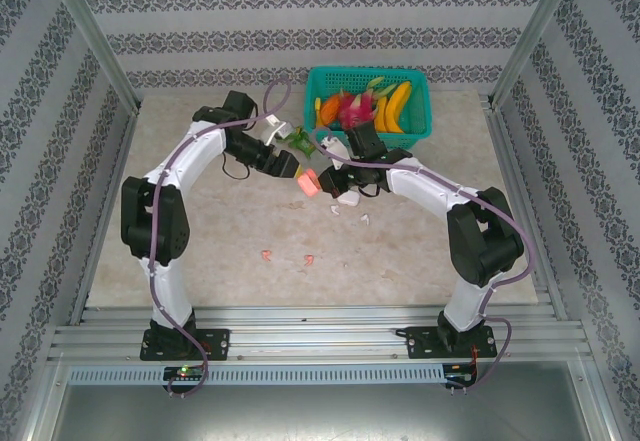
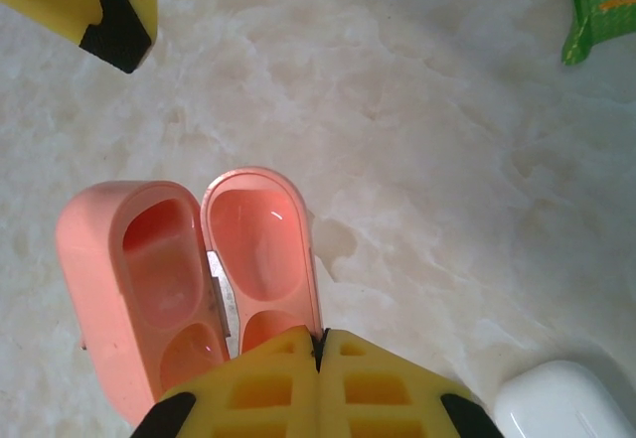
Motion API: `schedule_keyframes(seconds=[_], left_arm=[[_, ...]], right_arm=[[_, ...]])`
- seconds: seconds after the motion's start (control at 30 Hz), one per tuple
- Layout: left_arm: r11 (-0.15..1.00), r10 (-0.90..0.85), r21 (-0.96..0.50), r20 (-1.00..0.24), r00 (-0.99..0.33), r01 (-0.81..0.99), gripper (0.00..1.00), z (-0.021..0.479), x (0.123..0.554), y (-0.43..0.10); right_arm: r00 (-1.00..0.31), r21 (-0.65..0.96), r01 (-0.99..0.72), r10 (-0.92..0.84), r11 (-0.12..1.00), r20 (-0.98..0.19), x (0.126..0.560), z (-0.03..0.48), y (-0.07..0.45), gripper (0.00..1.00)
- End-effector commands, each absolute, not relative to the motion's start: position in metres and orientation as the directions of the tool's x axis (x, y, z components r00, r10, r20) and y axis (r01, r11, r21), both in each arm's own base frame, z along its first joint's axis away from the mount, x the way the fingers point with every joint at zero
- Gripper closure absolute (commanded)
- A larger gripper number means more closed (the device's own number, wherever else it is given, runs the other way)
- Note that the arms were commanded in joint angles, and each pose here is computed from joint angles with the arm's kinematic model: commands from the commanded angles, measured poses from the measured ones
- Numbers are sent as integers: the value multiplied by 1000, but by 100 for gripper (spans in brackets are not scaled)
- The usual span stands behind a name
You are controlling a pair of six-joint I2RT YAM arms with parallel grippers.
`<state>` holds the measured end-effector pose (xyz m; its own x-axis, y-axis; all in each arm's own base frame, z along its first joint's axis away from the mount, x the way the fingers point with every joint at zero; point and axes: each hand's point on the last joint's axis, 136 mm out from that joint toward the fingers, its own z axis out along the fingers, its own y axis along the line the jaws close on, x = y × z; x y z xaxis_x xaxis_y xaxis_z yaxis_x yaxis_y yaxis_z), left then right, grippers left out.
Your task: Insert the wireless bluetooth earbuds into the charging case
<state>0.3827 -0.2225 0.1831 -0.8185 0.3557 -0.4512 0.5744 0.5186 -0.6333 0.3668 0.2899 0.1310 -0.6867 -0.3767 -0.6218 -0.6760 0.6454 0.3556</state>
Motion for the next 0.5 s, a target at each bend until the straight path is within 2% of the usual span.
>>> schedule_keyframes(seconds=[0.0, 0.47], left_arm=[[451, 376, -670, -456, -806, 590, 29, 192, 376, -230], [408, 399, -717, -416, -817, 564, 43, 175, 368, -240]], right_arm=[[-637, 344, -726, -394, 596, -663, 363, 151, 303, 100], [-631, 362, -736, -385, 572, -674, 368, 161, 314, 100]])
